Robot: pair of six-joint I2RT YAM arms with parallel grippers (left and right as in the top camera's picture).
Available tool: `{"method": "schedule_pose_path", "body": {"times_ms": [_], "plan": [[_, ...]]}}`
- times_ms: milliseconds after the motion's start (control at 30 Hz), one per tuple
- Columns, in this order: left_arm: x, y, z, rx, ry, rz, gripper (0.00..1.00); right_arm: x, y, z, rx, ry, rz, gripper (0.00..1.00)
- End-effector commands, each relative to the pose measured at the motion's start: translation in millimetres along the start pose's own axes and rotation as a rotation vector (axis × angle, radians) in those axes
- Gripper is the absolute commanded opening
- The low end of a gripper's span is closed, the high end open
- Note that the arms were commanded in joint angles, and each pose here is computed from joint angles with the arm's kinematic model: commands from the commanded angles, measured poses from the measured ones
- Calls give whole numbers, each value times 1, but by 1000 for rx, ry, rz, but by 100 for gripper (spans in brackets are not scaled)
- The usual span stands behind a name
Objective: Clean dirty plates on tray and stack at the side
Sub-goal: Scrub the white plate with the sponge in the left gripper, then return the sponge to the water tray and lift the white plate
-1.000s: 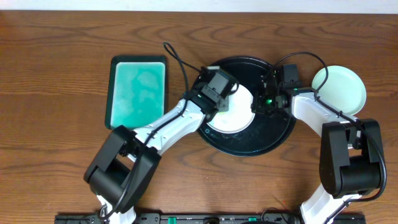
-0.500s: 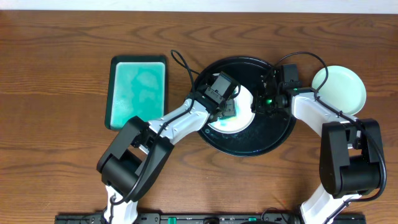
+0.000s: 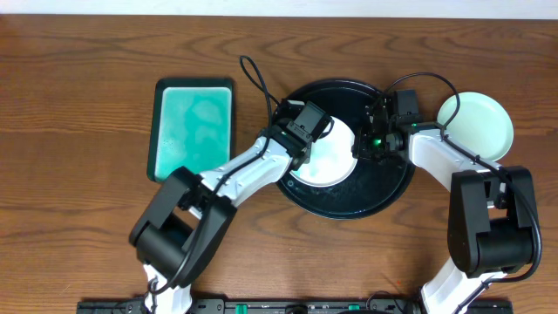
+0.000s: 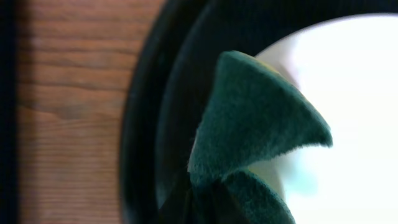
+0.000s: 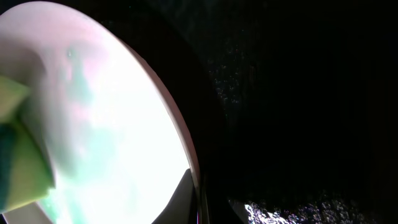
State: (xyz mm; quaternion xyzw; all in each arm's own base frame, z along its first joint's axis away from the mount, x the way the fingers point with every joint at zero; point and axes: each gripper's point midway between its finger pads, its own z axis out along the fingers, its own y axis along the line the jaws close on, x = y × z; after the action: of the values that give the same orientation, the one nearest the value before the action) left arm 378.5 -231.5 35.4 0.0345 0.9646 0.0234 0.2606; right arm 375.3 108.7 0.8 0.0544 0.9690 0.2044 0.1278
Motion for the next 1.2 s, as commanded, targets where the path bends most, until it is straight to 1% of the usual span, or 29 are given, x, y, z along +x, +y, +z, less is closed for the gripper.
{"method": "schedule_pose_path", "body": {"times_ms": [0,133,267,367,500,600,733,867,967,1033,1167], "plan": [[-36,48,-29,-138,-129,-53,7,12,-30,13,133,30,4,1],[-60,56,-71,-94,-217,-104,7,4,-24,5,124,3,-25,1],[-70,78,-102,-95,-248,-145,7,-10,-12,-16,114,-49,-97,1],[-69,103,-110,-130,-231,-185,7,-24,-13,-43,183,-113,-115,1],[-55,148,-104,-218,-152,-272,7,-43,-11,-85,295,-217,-202,1],[-42,174,-98,-259,-82,-317,7,-55,-6,-116,392,-310,-289,1],[-30,194,-91,-230,6,-386,7,-69,9,-157,545,-439,-435,1],[-19,211,-89,-226,65,-438,7,-81,33,-196,727,-558,-621,1],[-15,222,-89,-246,83,-457,6,-89,52,-225,922,-633,-753,1],[-13,225,-88,-252,88,-464,7,-93,66,-244,1065,-661,-839,1],[-12,227,-87,-255,89,-468,7,-93,98,-262,1232,-642,-1053,1]]}}
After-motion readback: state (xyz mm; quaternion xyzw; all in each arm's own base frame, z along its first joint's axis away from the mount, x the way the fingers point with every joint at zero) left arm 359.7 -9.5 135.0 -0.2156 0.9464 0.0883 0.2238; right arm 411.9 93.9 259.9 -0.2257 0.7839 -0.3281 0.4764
